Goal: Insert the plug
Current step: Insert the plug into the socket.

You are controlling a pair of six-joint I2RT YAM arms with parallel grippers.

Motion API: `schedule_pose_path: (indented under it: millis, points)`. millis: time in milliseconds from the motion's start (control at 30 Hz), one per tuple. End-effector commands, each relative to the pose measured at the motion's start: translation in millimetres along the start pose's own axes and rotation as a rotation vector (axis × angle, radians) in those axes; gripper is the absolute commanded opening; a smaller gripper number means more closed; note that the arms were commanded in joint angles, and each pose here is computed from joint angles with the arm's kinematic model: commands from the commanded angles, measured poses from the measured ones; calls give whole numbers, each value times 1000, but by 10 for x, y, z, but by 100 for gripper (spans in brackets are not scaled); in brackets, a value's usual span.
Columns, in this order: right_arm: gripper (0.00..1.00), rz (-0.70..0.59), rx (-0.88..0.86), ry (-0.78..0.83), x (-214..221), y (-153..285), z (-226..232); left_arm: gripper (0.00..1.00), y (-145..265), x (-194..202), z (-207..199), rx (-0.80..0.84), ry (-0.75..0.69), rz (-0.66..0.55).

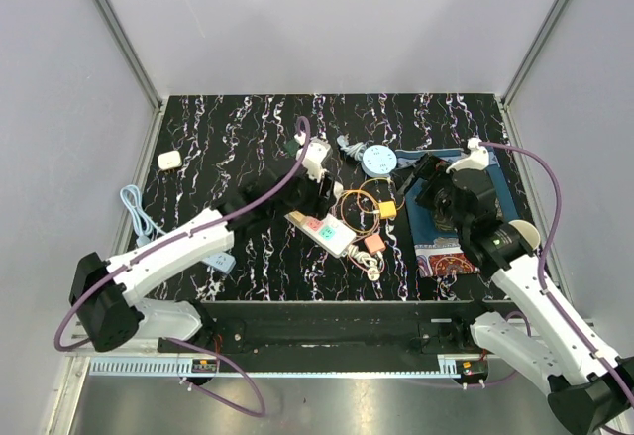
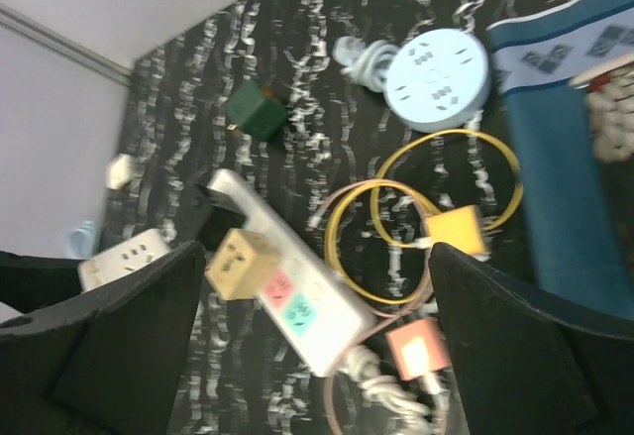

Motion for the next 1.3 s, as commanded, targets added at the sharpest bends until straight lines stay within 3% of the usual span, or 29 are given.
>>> schedule_pose_path:
  millis: [0, 200, 467, 1267]
  points:
    - [100, -56, 102, 240, -202, 148, -157, 0, 68, 192, 1, 77, 49, 282]
    - [100, -55, 120, 323, -237, 218, -201, 0, -80, 242, -84, 173, 78, 477]
    - [100, -23, 137, 362, -159, 195, -290, 0, -341, 508, -89, 163, 96, 675]
    - [100, 26, 166, 408, 2, 183, -472, 0, -638, 743, 64, 99, 38, 822]
Point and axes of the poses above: each gripper's point midway between its finger pads, its own y axis back along the fingers, its own z axis along the line the jaws close on, x = y × z, the point moved 5 cm from there along y, back along the fingers, and after that the axes turned 5 degrees about -y, right-handed, at the moved point
